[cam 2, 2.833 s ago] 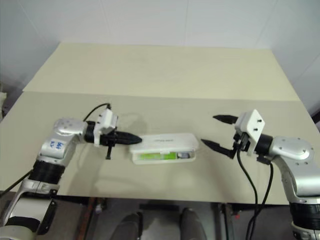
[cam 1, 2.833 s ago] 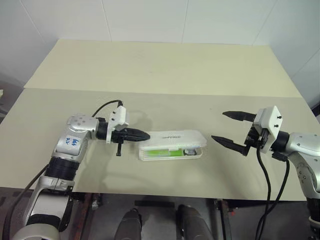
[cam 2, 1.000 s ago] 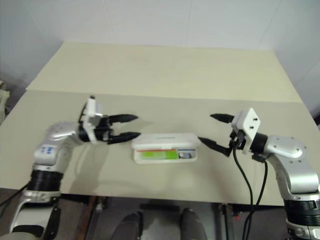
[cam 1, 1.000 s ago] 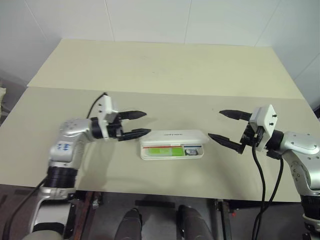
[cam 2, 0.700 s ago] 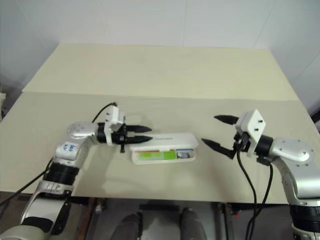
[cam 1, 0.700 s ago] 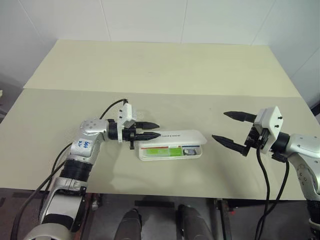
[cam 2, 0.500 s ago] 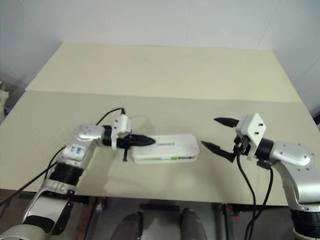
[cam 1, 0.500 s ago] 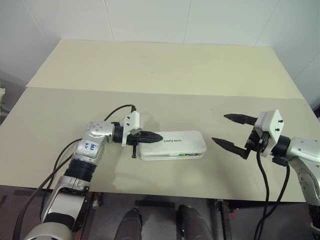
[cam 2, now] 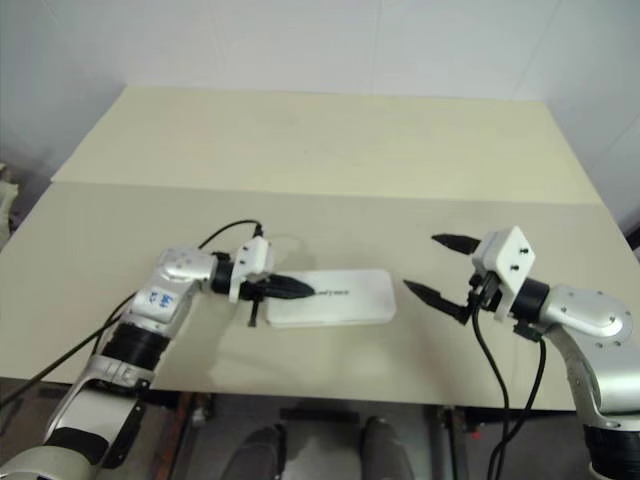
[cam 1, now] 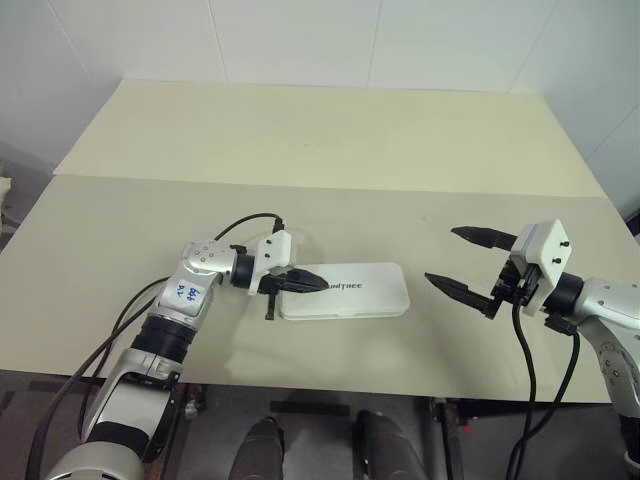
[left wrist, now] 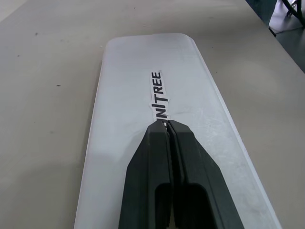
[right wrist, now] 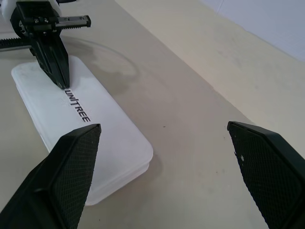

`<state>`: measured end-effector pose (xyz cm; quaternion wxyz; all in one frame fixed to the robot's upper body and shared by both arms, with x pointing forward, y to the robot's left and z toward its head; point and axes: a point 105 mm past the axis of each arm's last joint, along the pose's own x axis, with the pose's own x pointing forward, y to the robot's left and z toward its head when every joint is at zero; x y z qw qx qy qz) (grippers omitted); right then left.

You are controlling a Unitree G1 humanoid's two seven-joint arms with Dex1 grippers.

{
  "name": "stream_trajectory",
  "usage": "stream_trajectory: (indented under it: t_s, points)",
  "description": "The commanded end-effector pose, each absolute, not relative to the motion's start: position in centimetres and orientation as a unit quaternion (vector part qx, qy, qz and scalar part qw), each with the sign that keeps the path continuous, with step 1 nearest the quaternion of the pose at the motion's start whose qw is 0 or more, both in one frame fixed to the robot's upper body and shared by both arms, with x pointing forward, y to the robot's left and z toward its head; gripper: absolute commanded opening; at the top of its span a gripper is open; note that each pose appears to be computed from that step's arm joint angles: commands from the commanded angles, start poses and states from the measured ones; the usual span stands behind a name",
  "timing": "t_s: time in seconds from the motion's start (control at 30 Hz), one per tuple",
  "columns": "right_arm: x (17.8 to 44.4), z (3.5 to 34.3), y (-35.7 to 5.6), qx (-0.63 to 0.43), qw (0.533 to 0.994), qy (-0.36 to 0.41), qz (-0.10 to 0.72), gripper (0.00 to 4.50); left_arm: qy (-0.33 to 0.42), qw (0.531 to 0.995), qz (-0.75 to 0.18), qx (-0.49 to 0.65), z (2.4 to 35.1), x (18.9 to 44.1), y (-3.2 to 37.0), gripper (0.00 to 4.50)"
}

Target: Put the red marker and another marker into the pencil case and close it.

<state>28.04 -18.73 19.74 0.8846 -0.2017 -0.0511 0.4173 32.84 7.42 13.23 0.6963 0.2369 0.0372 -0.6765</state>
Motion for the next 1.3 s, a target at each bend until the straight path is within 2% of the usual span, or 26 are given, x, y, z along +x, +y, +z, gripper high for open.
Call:
stream_trajectory:
  t_s: [0.03, 0.23, 0.33, 0.5, 0.6, 0.77, 0.93, 1.2, 1.23, 1.3]
  points:
    - [27.7, 20.7, -18.6, -0.202, 0.884, -0.072, 0.415, 4.50, 0.080, 0.680, -0.682, 0.258, 11.7, 32.3, 7.1, 0.01]
    - [27.8, 20.4, -18.0, -0.194, 0.883, -0.073, 0.421, 4.50, 0.065, 0.694, -0.676, 0.240, 13.1, 32.4, 6.8, 0.01]
    - [27.9, 20.3, -18.0, -0.192, 0.882, -0.072, 0.425, 4.50, 0.037, 0.715, -0.668, 0.205, 15.0, 32.5, 7.2, 0.01]
    - [28.1, 21.0, -18.5, -0.192, 0.877, -0.074, 0.434, 4.50, -0.064, 0.771, -0.621, 0.122, 20.7, 33.0, 11.0, 0.01]
    - [28.0, 21.5, -19.0, -0.201, 0.874, -0.073, 0.436, 4.50, -0.076, 0.794, -0.591, 0.121, 21.9, 33.1, 14.1, 0.01]
    - [27.8, 22.0, -19.4, -0.214, 0.867, -0.070, 0.444, 4.50, -0.071, 0.807, -0.574, 0.122, 22.7, 32.3, 17.1, 0.01]
    - [27.2, 22.6, -19.9, -0.221, 0.860, -0.066, 0.456, 4.50, -0.050, 0.803, -0.580, 0.127, 22.1, 31.3, 17.6, 1.54]
    - [26.9, 23.5, -20.6, -0.229, 0.861, -0.070, 0.449, 4.50, -0.064, 0.805, -0.574, 0.135, 22.4, 31.5, 17.3, 4.29]
    - [26.9, 23.5, -20.7, -0.229, 0.861, -0.070, 0.448, 4.50, -0.064, 0.805, -0.573, 0.139, 22.3, 31.5, 17.2, 4.46]
    - [26.9, 23.6, -20.9, -0.229, 0.863, -0.070, 0.445, 4.50, -0.066, 0.806, -0.570, 0.146, 22.3, 31.7, 17.1, 4.46]
